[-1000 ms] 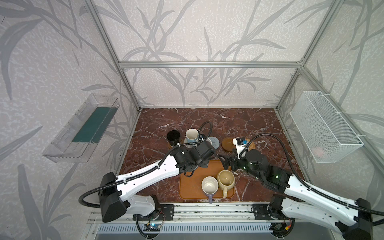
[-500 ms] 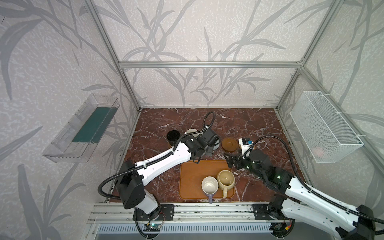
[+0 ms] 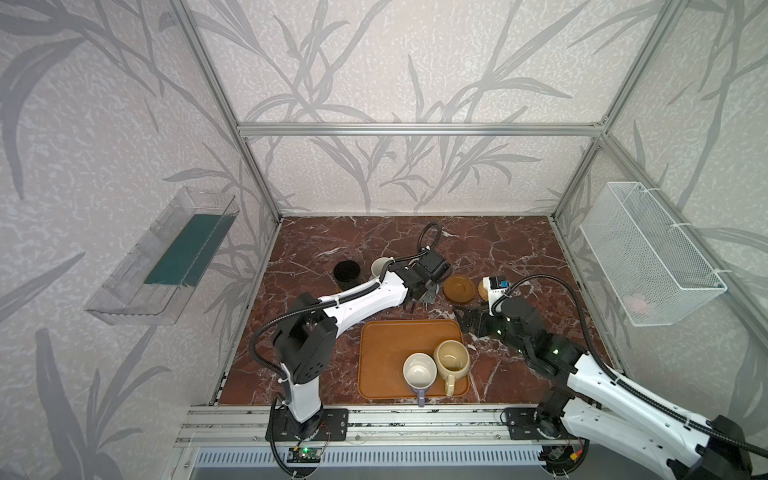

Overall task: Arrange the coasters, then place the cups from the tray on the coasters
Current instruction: 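Carry the white speckled mug over the grey felt coaster with the left gripper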

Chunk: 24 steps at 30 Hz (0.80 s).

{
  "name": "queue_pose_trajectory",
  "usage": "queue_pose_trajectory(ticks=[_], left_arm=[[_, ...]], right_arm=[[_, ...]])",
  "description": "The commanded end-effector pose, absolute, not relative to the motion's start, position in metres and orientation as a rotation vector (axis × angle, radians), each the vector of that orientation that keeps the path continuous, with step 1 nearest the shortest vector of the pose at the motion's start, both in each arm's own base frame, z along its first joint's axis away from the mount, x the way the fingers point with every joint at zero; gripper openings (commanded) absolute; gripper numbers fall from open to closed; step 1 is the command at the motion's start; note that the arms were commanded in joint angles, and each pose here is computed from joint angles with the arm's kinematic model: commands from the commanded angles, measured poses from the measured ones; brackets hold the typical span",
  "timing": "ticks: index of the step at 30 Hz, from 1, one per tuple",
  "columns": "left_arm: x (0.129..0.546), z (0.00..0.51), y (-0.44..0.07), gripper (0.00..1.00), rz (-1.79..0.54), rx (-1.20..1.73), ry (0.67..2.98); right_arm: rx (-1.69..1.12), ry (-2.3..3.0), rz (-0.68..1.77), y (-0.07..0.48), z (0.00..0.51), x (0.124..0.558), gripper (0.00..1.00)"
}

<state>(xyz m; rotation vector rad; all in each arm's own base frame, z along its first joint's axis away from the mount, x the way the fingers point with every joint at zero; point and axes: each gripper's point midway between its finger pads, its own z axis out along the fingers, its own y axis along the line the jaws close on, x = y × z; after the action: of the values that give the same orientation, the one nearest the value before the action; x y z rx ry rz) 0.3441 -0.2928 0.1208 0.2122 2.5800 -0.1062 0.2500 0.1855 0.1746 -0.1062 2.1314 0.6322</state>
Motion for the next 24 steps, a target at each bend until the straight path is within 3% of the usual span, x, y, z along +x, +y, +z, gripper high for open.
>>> queue_pose_trajectory(ticks=[1, 24], left_arm=[[0.375, 0.155, -0.309, 0.0, -0.204, 0.118, 2.451], [0.384, 0.123, -0.311, 0.0, -0.138, 0.07, 2.487]], right_arm=[[-0.076, 2.15, 0.684, 0.185, 0.168, 0.253, 0.99], [-0.014, 2.188, 0.667, 0.17, 0.157, 0.261, 0.99]])
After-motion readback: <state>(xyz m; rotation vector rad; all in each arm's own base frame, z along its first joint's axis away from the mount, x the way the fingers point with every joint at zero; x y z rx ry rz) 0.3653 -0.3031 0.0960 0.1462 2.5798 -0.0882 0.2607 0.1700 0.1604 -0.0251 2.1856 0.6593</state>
